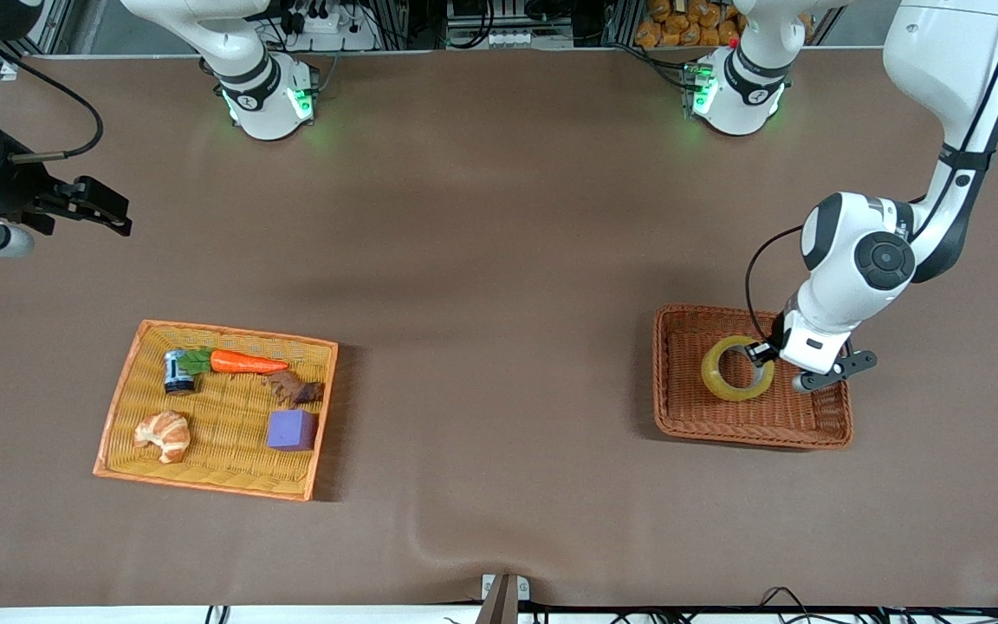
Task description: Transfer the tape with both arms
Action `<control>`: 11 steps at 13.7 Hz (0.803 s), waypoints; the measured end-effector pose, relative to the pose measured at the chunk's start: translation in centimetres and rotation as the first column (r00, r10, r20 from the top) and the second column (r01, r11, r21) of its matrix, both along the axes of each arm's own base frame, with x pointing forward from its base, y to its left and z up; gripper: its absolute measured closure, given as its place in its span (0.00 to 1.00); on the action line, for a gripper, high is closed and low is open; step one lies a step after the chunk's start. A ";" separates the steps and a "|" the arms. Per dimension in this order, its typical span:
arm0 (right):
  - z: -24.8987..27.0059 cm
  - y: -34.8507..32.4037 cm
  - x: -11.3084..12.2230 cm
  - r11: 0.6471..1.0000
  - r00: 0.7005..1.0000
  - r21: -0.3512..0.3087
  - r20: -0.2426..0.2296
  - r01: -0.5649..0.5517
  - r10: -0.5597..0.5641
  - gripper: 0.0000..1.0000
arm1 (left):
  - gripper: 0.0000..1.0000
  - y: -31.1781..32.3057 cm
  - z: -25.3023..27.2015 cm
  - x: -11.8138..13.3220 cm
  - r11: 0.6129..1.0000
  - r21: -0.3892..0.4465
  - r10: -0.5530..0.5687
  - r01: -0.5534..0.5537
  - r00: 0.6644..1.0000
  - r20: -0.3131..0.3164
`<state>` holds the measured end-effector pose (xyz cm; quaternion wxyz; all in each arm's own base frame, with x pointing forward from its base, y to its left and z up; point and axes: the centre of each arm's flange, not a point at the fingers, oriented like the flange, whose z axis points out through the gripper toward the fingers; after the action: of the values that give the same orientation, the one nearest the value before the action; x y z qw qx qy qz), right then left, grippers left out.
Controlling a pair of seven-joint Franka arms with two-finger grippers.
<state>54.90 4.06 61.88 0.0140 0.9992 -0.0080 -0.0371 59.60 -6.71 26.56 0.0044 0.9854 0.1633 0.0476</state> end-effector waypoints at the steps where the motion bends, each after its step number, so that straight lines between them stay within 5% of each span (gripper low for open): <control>1: -0.1 0.0 0.0 1.000 1.000 0.000 -0.003 0.000 0.000 0.00 | 0.65 0.4 0.5 0.2 1.000 0.001 -0.011 0.011 1.000 0.013; 7: -0.2 0.0 -0.2 1.000 1.000 -0.002 -0.019 0.001 -0.001 0.00 | 0.04 0.2 16.2 0.8 0.995 0.084 -0.069 0.057 0.986 0.151; 11: -0.2 0.0 -0.3 1.000 1.000 -0.002 -0.023 0.001 -0.001 0.00 | 0.00 -2.5 27.4 -3.5 0.978 0.170 -0.141 0.120 0.984 0.114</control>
<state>54.64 4.01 61.69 0.0151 0.9987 -0.0083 -0.0483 56.06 -9.18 53.97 -0.0624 0.9862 0.0932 0.1220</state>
